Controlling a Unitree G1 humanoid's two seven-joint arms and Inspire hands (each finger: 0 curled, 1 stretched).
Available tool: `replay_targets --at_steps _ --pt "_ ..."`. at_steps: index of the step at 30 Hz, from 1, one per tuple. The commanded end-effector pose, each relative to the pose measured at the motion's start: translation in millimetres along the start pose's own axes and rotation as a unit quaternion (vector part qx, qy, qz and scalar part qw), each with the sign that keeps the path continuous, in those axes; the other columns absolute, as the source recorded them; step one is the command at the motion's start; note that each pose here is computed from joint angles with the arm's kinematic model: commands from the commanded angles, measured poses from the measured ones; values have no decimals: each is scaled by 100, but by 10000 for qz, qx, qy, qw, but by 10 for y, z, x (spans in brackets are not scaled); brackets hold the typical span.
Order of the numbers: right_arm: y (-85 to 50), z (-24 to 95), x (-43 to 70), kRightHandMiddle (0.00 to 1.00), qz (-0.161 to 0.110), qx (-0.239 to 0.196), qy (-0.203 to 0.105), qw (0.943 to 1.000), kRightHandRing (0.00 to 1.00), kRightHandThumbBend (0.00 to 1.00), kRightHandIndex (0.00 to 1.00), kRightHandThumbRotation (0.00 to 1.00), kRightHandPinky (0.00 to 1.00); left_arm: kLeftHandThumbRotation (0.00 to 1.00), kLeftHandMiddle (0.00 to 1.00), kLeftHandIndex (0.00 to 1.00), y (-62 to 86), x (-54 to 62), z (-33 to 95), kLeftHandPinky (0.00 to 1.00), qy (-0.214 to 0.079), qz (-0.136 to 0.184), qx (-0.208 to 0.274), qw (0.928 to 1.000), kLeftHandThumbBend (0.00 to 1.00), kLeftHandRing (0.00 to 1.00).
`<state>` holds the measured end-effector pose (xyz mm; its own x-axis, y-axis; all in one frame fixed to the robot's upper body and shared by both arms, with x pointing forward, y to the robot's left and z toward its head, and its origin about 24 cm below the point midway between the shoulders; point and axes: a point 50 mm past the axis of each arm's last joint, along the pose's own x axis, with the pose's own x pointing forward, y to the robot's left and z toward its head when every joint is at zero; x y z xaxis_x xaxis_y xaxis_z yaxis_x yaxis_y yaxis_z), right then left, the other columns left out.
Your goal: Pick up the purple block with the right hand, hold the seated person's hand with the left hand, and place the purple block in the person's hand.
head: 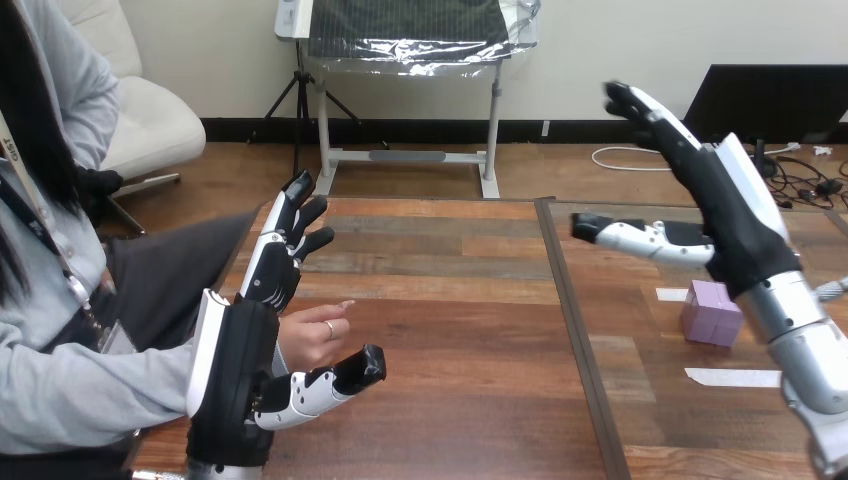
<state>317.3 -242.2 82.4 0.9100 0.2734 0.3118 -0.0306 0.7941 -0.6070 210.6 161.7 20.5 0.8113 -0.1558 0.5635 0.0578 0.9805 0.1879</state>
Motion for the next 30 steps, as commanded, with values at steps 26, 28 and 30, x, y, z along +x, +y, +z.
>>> replay_targets --at_steps 26,28,30 --pt "-272 -167 234 100 -158 -1109 1001 9887 100 100 100 67 98 66 97 95 55 146 64 86 -408 69 18 9991 100 94" --pt "-273 -182 235 100 -165 -1146 1075 9874 100 100 100 68 98 66 97 95 56 148 66 86 -415 64 25 9991 100 94" --pt "-275 -196 235 100 -167 -1201 1148 9860 100 100 100 68 98 66 97 95 57 149 68 86 -416 59 30 9991 100 94"
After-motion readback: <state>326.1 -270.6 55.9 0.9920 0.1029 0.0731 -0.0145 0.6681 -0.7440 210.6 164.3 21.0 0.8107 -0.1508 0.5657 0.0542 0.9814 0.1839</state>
